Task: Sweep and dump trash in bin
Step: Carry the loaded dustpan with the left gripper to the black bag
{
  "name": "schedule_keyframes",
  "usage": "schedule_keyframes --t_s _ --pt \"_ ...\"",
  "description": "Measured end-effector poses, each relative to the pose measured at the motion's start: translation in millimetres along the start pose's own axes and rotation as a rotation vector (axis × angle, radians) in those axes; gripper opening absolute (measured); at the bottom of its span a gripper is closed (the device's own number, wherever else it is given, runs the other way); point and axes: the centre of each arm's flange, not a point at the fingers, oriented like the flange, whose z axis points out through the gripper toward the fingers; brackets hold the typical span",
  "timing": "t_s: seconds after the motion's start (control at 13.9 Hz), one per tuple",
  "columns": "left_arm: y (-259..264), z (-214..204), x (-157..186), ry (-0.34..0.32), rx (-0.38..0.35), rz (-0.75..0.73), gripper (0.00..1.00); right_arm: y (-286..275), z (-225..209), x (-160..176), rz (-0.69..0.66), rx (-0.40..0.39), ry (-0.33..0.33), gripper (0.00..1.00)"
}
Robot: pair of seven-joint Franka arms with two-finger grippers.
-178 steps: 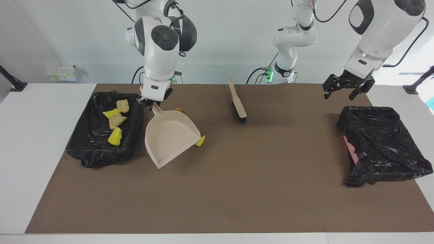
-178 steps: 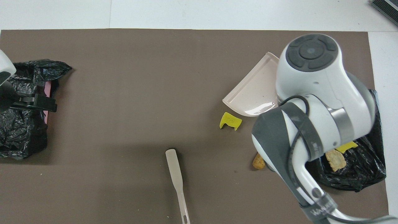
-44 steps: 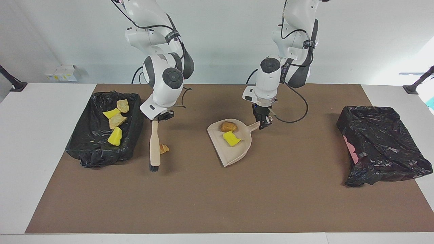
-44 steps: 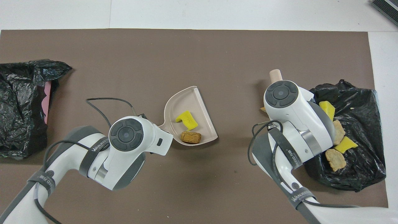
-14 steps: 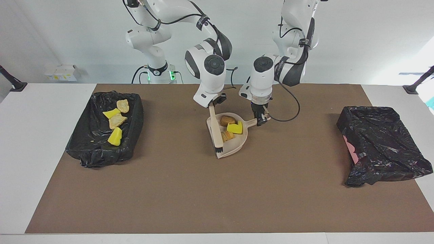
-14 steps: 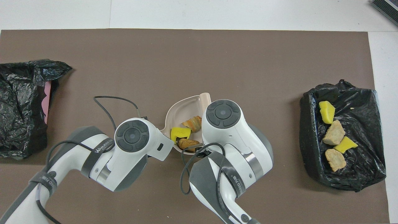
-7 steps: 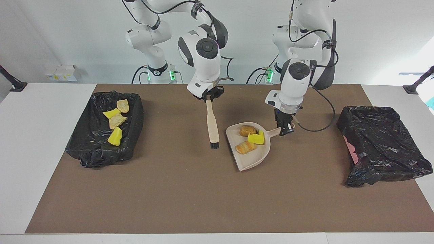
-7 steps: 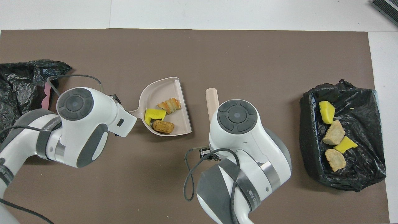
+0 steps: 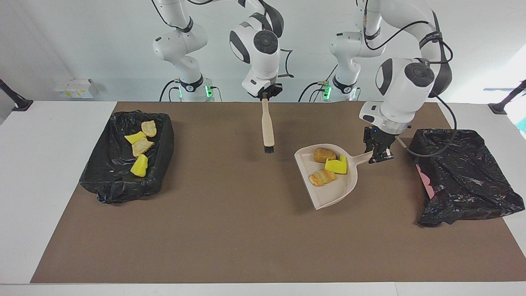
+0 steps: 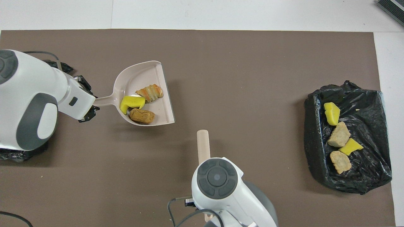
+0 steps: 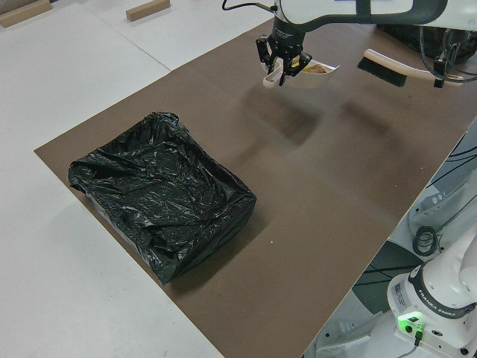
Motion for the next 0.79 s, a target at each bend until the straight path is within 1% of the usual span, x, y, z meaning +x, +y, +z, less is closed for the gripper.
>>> schedule_keyframes --t_s 0.14,0.29,0.36,0.58,0.79 --pt "-7 -29 -9 0.003 0.012 -0.006 0.33 -8 14 -26 0.004 -0.011 0.002 0.26" --pt "-13 -52 -17 0.006 0.028 0.011 0.33 -28 42 -48 0.019 0.001 0.044 0.26" --pt "-17 -57 -29 0.004 0.029 0.022 0.33 -36 59 -58 0.014 0.0 0.058 0.26" --pt "-31 -60 -96 -0.005 0.022 0.051 0.33 -52 105 -85 0.001 -0.016 0.075 0.26" --pt "-39 -61 -155 -0.01 0.022 0.093 0.33 -49 132 -94 0.022 -0.035 0.077 0.26"
